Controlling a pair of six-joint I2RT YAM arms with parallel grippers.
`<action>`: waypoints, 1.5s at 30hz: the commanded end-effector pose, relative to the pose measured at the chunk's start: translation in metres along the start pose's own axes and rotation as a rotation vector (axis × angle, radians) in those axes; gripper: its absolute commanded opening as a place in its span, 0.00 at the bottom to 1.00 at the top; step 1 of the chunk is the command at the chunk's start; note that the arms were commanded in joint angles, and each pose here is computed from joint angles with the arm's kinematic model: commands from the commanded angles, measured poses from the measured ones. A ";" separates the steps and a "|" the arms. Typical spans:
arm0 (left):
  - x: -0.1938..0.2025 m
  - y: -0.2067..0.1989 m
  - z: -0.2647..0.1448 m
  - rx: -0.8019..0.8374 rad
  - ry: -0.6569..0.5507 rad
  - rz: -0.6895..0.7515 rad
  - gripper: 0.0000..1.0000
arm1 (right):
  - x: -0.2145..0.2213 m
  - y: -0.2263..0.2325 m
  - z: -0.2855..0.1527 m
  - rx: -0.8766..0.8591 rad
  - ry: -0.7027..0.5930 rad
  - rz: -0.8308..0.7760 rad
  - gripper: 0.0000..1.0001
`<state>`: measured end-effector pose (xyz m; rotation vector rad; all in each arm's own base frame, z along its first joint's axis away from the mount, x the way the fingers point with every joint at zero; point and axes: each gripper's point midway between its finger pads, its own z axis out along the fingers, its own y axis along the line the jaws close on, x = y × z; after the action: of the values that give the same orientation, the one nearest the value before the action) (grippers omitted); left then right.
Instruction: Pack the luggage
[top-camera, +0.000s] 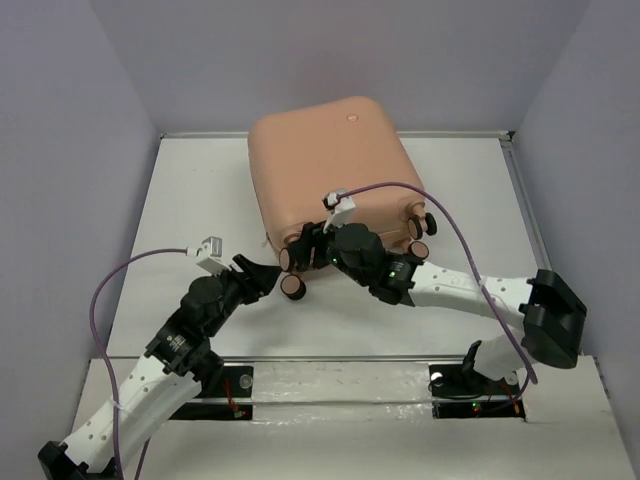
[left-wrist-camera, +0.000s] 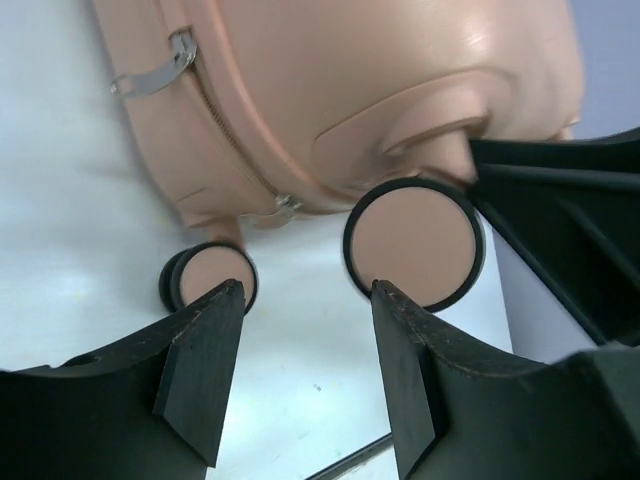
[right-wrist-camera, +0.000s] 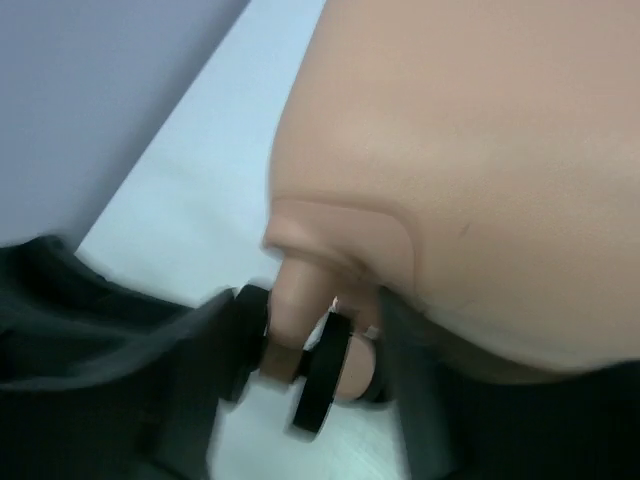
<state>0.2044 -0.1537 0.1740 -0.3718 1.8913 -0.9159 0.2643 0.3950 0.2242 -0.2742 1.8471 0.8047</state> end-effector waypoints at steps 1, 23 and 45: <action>0.007 0.003 0.002 0.029 -0.012 -0.060 0.62 | 0.003 -0.019 -0.026 0.048 0.070 -0.063 0.86; 0.006 -0.032 0.035 0.134 0.026 -0.039 0.47 | 0.004 0.015 -0.024 -0.169 0.034 0.103 1.00; 0.015 -0.051 0.046 0.206 0.095 -0.016 0.47 | -0.007 0.023 -0.005 -0.219 -0.003 0.163 0.70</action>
<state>0.2253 -0.2053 0.1431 -0.2979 2.0080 -1.0437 0.2362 0.4072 0.2054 -0.3491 1.8804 1.1244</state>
